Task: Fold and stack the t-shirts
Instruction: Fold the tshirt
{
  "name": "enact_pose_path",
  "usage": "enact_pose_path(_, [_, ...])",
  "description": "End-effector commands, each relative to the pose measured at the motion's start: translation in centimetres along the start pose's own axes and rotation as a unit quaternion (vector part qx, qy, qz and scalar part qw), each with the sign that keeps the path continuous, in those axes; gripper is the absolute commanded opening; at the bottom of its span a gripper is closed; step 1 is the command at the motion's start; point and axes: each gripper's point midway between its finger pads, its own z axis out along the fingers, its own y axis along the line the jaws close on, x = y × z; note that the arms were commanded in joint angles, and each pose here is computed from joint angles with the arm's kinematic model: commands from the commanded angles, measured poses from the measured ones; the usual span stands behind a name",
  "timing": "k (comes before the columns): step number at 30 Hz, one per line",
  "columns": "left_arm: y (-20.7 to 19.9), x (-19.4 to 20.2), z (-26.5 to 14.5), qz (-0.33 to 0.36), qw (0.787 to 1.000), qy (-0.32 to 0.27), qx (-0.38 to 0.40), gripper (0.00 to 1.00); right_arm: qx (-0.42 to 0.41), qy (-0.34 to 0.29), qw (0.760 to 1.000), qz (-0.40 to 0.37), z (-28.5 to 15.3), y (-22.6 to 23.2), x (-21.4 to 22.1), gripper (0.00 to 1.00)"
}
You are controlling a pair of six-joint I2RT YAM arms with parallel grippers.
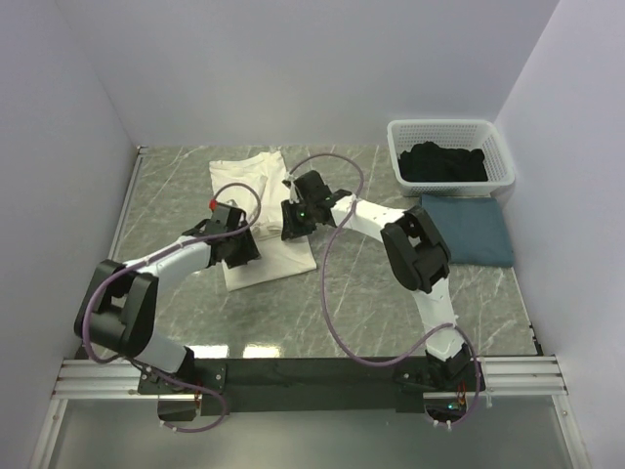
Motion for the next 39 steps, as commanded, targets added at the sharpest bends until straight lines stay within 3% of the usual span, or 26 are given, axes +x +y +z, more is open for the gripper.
enact_pose_path(1, [-1.7, -0.3, 1.0, 0.007, 1.0, 0.001, 0.017, 0.49, -0.02, -0.009, 1.0, 0.008, 1.0, 0.6, -1.3, 0.29])
enact_pose_path(7, [-1.4, 2.1, 2.6, 0.023, 0.999, 0.048, 0.004, 0.49, 0.011, -0.023, 1.0, 0.004, 2.1, -0.9, -2.8, 0.29])
enact_pose_path(14, [-1.2, 3.4, 3.1, 0.035, 0.997, 0.067, -0.002, 0.49, 0.058, -0.092, 0.994, 0.029, 3.0, -4.4, -9.4, 0.3])
enact_pose_path(19, [-2.0, 1.6, 2.2, 0.04, 0.998, 0.042, -0.003, 0.5, 0.059, -0.125, 0.989, 0.055, 1.8, -6.3, -13.7, 0.33])
enact_pose_path(21, [-2.1, -0.2, 1.9, 0.041, 0.999, 0.007, -0.017, 0.52, 0.041, -0.135, 0.989, 0.054, 0.3, -5.4, -14.5, 0.33])
enact_pose_path(32, [-1.4, -5.0, 2.8, 0.052, 0.996, -0.041, -0.067, 0.54, -0.008, -0.117, 0.991, 0.07, -6.3, -2.3, -7.5, 0.34])
enact_pose_path(39, [-1.3, -7.8, 4.0, 0.067, 0.991, -0.059, -0.094, 0.54, -0.012, -0.106, 0.992, 0.073, -8.0, -2.0, -5.0, 0.34])
